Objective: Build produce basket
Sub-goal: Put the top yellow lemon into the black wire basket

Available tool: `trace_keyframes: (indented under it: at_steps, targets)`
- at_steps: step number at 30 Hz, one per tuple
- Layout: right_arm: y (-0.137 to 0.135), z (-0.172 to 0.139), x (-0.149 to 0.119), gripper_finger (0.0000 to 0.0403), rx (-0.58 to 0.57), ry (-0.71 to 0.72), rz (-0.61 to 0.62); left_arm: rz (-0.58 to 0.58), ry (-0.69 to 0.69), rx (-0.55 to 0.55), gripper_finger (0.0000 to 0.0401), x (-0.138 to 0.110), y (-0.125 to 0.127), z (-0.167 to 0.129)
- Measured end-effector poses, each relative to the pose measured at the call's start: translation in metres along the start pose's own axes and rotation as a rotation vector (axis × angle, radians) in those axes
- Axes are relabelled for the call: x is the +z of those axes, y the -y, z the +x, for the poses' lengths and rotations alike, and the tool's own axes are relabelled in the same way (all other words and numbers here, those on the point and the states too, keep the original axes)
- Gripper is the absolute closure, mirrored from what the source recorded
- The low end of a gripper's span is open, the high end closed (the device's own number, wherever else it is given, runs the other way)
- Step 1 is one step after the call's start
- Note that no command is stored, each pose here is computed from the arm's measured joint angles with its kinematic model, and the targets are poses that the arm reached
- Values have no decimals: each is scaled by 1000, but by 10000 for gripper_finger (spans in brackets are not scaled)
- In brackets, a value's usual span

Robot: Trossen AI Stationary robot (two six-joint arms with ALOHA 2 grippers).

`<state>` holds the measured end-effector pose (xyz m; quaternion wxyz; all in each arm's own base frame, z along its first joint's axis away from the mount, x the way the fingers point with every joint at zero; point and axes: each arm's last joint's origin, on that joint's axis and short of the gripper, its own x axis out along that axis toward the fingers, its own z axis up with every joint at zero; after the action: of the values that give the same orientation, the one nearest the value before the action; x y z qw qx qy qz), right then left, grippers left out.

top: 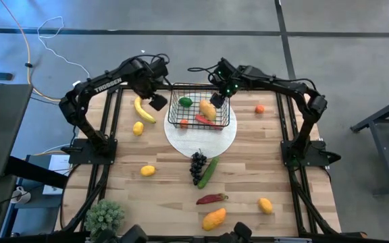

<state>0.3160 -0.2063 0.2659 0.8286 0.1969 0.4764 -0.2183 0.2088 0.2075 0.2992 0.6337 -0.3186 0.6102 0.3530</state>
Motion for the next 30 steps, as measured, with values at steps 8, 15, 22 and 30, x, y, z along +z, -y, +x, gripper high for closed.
trace_keyframes:
  at_steps: [8,15,22,30]
  targets:
    - [-2,-9,4,149,-1,-7,44,-34,-130,30,153,-17,-2,23]
    - [-2,-9,-1,149,-33,-54,43,-146,-168,42,153,-42,-7,40]
    - [-2,-9,-4,149,-35,-90,11,-334,-173,61,153,-66,-12,53]
    - [-1,-10,-6,149,-34,-116,-32,-465,-193,85,153,-84,-10,76]
